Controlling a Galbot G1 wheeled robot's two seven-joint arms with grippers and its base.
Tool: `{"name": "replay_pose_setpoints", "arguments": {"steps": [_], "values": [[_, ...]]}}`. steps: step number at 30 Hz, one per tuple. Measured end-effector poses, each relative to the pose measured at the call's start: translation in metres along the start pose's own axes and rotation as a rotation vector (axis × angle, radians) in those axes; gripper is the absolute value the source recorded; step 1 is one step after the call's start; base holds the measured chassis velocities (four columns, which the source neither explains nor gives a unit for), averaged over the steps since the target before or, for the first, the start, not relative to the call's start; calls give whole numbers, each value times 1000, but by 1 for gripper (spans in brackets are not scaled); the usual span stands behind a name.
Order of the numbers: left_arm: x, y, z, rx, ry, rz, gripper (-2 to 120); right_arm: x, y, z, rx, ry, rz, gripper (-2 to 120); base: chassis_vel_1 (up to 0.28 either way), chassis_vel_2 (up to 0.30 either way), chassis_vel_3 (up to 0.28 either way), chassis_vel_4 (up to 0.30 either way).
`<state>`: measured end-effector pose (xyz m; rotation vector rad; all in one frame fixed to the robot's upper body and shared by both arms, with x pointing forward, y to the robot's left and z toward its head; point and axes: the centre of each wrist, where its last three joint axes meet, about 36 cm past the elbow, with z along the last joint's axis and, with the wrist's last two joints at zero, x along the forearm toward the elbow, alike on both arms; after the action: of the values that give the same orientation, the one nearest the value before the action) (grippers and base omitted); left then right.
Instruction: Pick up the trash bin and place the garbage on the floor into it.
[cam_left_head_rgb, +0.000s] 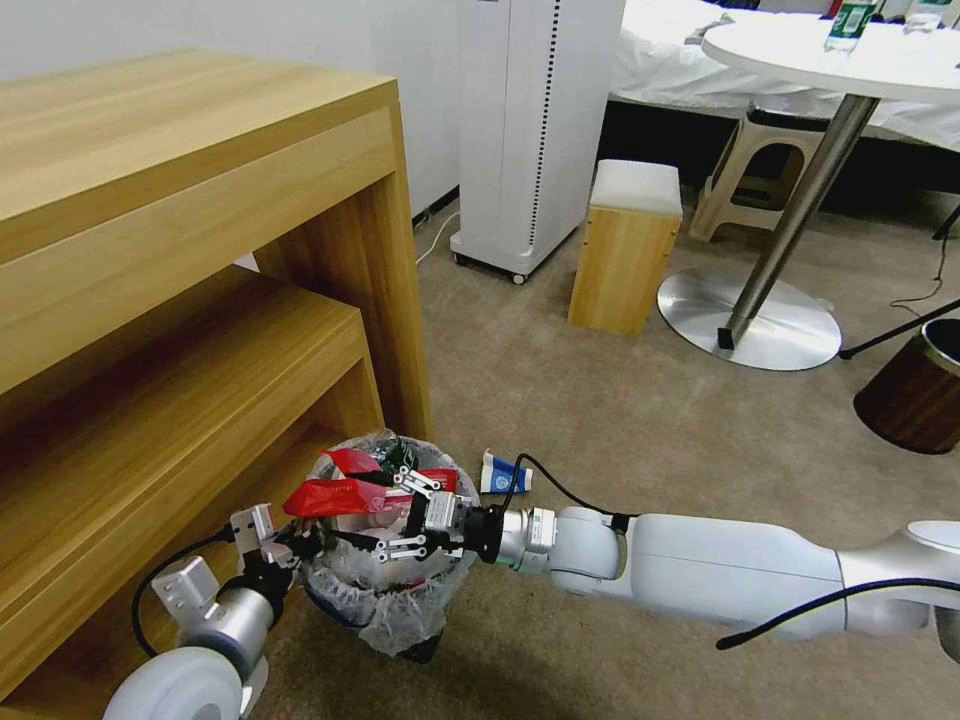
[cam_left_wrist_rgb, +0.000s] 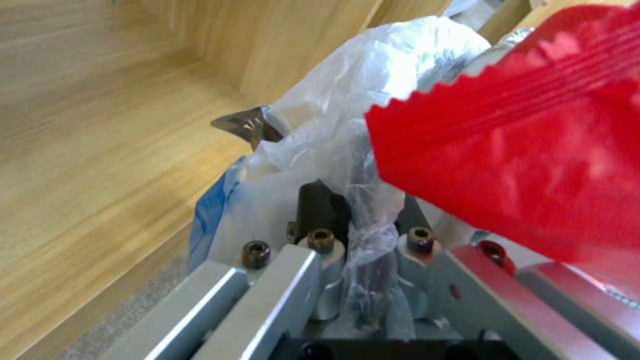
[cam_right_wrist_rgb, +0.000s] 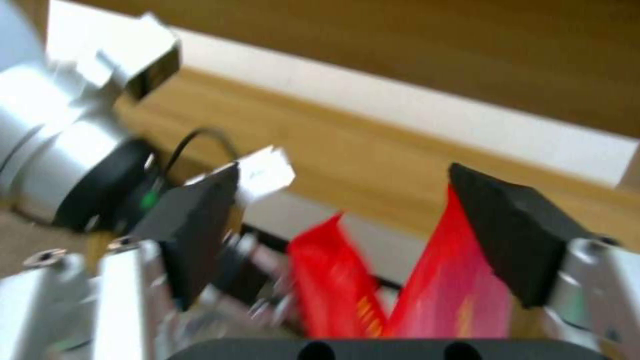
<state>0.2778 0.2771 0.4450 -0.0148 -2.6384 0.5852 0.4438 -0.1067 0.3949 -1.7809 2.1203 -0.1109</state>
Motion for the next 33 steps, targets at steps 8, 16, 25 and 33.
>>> {"name": "replay_pose_setpoints", "arguments": {"steps": [8, 16, 25, 33], "values": [[-2, 6, -1, -12, 7, -13, 3, 2, -37, -42, 47, -78, 191, 99, 0, 0, 0, 0], [3, 6, -2, -16, 9, -16, 3, 27, -39, -50, 47, -82, 323, 99, 0, 0, 0, 0], [16, 2, -3, -40, 13, -3, 3, 98, -47, -58, 81, 50, 675, 100, 0, 0, 0, 0], [22, 0, 2, -65, 21, 8, 3, 142, -66, -69, 131, 141, 916, 100, 0, 0, 0, 0]]}}
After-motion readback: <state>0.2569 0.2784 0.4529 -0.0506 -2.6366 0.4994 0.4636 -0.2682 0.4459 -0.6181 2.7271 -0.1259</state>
